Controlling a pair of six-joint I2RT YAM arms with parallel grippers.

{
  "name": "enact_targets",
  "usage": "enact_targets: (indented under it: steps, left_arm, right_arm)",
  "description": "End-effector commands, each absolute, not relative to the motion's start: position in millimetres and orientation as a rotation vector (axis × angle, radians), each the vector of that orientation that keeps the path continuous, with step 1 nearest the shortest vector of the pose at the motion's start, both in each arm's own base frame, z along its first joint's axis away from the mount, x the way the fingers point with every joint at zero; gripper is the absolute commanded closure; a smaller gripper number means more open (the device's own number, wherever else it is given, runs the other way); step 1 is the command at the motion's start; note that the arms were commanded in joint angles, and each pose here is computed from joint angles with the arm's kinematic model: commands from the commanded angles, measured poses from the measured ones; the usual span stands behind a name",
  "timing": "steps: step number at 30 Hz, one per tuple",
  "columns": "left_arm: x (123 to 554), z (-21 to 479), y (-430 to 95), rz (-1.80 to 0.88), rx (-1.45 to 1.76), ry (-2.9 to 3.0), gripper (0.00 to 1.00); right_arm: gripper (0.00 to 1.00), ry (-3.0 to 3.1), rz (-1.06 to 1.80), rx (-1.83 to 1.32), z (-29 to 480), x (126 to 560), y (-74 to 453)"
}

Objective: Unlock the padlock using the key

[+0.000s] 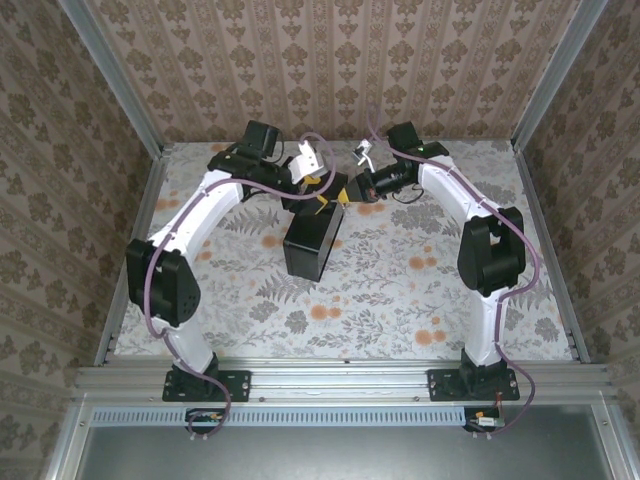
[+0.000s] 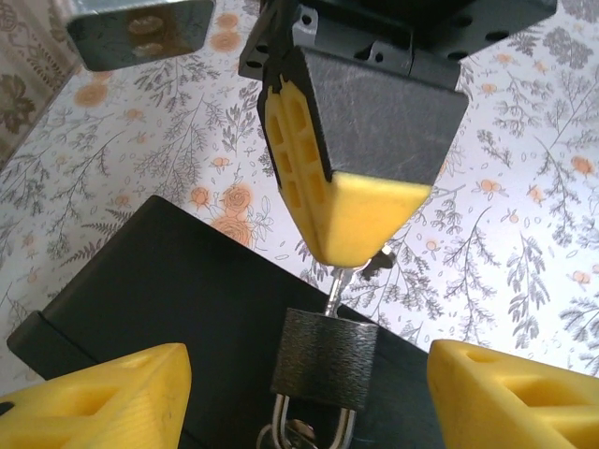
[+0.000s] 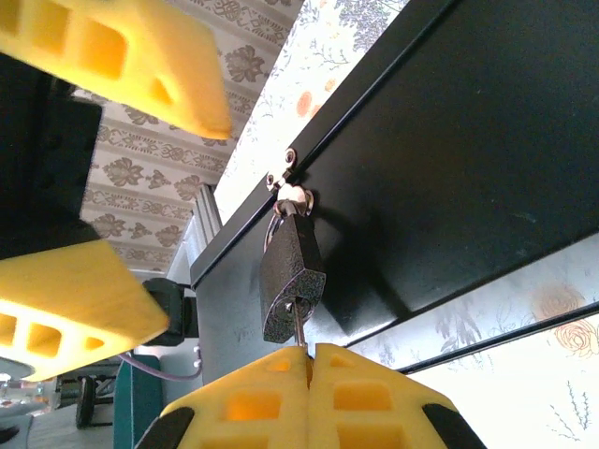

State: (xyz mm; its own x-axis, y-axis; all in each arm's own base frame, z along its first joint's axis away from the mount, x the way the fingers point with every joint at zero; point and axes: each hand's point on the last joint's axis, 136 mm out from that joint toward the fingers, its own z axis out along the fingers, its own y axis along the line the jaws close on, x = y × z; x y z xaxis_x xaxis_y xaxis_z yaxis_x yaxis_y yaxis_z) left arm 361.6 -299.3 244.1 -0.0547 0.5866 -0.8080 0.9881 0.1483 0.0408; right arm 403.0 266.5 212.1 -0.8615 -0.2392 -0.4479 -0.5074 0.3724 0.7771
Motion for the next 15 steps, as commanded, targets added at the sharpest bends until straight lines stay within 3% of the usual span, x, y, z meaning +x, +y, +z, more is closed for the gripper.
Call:
enact_targets:
  steps: [1,15]
  left_arm:
    - [360.1,242.8,-302.1,-0.766,1.614,1.606,0.31]
    - [350.0,209.1,-308.7,-0.824,1.716,1.58,0.33]
  right_arm:
    - [1.0,2.312,1.539,-0.721,228.7,397.3,270.4]
    - [1.0,2.295,1.55,-0.749,236.4,389.1,276.5]
